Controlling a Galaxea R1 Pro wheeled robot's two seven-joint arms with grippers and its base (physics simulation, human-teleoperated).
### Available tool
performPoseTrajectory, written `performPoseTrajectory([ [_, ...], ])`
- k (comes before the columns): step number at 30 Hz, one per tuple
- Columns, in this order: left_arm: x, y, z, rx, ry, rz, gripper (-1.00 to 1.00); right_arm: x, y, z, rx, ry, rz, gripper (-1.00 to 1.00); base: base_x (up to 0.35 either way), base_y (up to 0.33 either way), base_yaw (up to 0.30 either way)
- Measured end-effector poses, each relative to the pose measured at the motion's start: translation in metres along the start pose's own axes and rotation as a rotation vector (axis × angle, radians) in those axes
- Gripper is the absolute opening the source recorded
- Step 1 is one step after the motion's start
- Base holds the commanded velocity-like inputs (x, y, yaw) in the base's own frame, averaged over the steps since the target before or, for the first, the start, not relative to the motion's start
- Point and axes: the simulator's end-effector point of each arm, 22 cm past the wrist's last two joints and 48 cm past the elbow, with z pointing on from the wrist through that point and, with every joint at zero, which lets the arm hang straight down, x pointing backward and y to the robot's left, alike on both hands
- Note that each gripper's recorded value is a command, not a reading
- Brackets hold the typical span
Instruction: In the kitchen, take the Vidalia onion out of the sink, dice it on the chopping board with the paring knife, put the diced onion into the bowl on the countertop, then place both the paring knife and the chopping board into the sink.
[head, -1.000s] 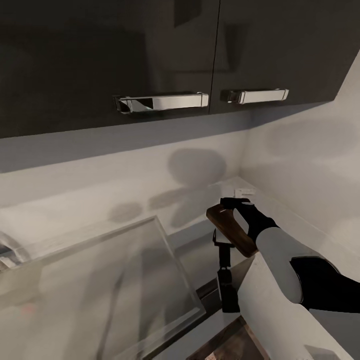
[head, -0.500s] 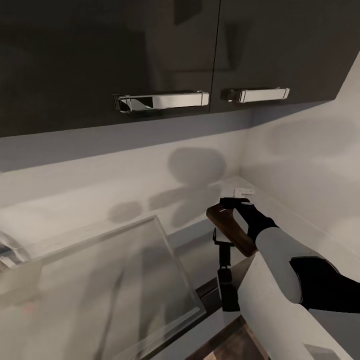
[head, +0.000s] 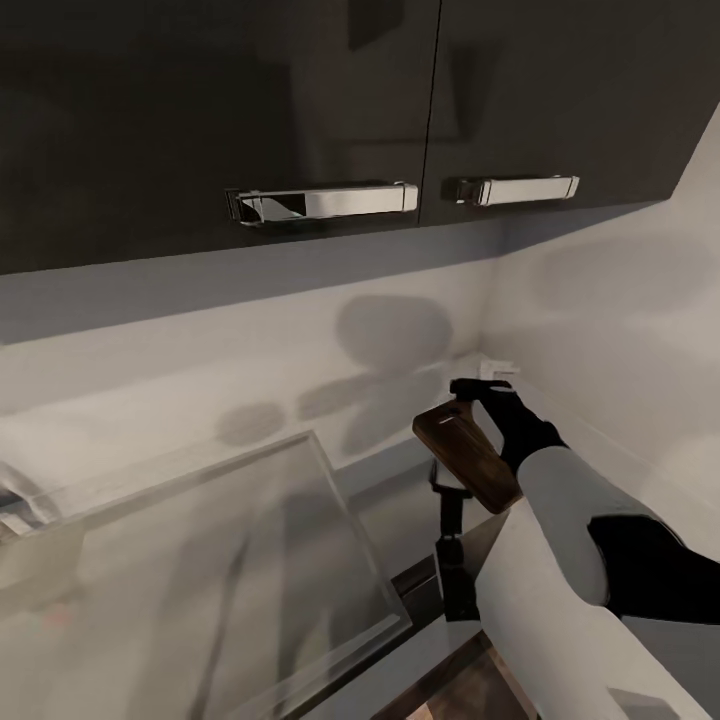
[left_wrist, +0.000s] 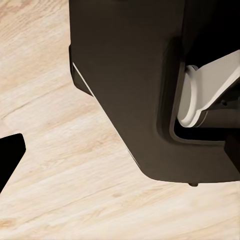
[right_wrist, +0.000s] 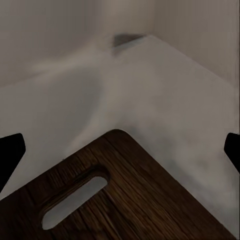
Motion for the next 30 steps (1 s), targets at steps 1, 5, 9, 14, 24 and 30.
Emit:
performPoseTrajectory([
  [1,0.0,0.0,0.0,0.0,0.0,0.0,1.0,-0.003,-0.003,-0.001,0.009,0.008,-0.003,1.0,0.0,0.0,0.0],
  [5,0.0,0.0,0.0,0.0,0.001,0.0,1.0,-0.012,-0.012,-0.004,0.036,0.036,-0.036,1.0,0.0,0.0,0.0],
  [9,0.0,0.0,0.0,0.0,0.001,0.0,1.0,-0.031,-0.022,-0.005,0.069,0.021,-0.089,1.0,0.0,0.0,0.0],
  [14,0.002,0.0,0.0,0.001,0.01,0.001,1.0,-0.046,-0.026,-0.007,0.071,-0.008,-0.099,1.0,0.0,0.0,0.0],
  [24,0.009,0.001,-0.001,0.0,0.035,0.002,1.0,-0.057,-0.023,-0.007,0.062,-0.034,-0.097,1.0,0.0,0.0,0.0],
  [30,0.013,0.001,-0.002,-0.001,0.046,0.002,1.0,-0.051,-0.024,-0.002,0.063,-0.025,-0.101,1.0,0.0,0.0,0.0],
])
